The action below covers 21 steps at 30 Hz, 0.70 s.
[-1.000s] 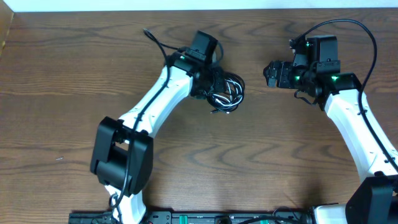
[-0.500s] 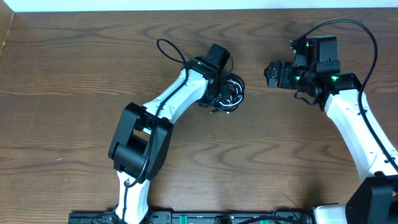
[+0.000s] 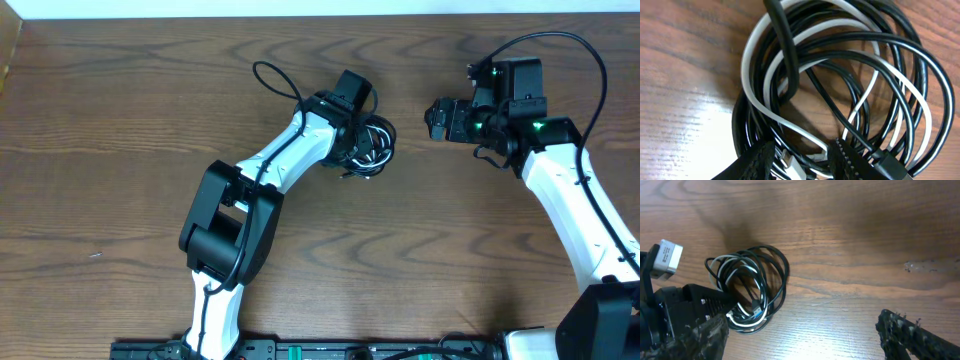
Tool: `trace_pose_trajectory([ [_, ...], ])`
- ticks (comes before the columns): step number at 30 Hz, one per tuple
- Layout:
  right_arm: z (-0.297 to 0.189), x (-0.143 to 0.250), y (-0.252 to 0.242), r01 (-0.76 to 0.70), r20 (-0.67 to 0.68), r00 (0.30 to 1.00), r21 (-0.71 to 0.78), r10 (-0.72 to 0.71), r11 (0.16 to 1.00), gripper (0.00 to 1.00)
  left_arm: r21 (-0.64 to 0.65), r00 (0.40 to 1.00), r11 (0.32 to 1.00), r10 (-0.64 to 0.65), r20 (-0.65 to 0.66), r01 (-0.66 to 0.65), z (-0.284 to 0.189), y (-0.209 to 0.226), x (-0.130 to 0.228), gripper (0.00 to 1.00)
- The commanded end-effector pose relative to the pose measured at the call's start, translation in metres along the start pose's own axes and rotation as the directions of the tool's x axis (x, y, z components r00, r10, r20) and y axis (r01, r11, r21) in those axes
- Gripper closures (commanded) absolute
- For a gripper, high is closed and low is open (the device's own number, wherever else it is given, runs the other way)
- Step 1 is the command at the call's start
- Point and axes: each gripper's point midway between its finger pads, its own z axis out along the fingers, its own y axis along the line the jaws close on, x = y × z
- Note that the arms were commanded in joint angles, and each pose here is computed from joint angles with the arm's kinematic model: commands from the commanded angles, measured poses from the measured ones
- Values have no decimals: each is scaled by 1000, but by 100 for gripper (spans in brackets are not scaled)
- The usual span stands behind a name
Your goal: Untangle cables
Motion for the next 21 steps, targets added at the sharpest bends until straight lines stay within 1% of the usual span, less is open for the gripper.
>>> trace_pose_trajectory([
  [1,-2,-5,0,-11,11,1000,5,11,1000,8,-33,998,998,59,21,-59,4,7,-5,59],
  [4,-2,-5,0,-11,11,1000,5,11,1000,8,-27,995,995,93,36,-92,0,4,-9,59],
  [10,-2,-5,0,-4,11,1000,6,4,1000,8,-66,992,994,95,82,-89,1,9,-18,60],
  [14,-2,-5,0,-3,10,1000,5,3,1000,8,-53,990,995,95,106,-90,2,5,-24,60],
  [21,-2,-5,0,1,10,1000,5,-1,1000,7,-47,990,994,108,88,-104,11,-1,-14,60],
])
